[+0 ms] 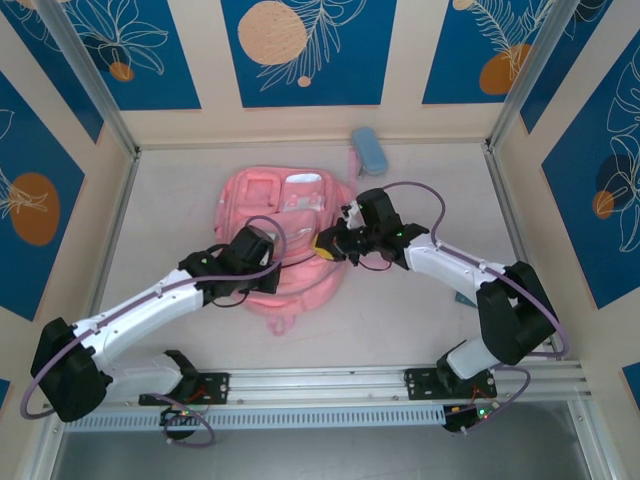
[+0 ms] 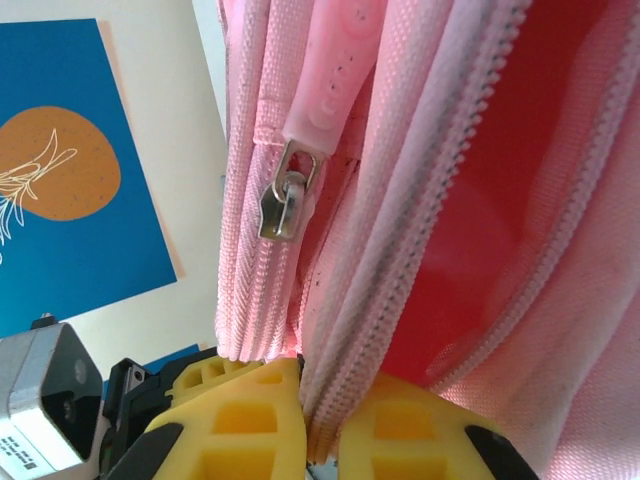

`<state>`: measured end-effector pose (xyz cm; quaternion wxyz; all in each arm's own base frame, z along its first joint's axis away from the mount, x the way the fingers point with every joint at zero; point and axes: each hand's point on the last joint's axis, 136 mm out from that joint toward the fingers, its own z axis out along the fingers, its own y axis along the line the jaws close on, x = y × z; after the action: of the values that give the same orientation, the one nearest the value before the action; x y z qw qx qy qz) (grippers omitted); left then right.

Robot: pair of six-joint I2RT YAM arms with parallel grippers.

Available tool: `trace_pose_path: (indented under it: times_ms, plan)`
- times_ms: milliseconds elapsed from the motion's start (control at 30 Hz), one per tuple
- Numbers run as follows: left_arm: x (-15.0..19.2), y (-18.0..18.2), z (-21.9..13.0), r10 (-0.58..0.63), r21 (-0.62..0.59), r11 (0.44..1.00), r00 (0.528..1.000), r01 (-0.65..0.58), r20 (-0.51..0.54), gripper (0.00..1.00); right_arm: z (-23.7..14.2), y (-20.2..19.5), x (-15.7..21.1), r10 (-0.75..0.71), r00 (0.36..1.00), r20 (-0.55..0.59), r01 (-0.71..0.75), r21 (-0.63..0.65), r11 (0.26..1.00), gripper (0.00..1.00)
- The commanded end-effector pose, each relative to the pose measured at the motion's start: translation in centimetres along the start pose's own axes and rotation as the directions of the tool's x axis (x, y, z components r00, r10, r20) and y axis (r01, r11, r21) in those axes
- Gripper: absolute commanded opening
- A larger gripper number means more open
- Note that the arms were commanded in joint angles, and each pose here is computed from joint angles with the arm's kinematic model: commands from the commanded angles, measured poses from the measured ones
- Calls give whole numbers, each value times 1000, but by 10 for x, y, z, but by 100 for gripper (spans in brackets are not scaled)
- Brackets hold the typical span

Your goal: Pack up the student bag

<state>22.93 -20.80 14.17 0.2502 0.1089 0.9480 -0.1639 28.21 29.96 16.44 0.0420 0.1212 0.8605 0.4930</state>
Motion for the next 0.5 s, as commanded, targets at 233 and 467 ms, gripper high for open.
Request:
trace_pose_path:
  times_ms: [233,467]
  plan:
    - [-7,-8,-20,112,111,987,992,-117,54,0,-9,16,4,16,1000,24,-14,-74,997,37]
    - [-6,-20,-19,132,161,977,990,-138,47,0,11,27,17,10,1000,-10,-11,-73,997,49]
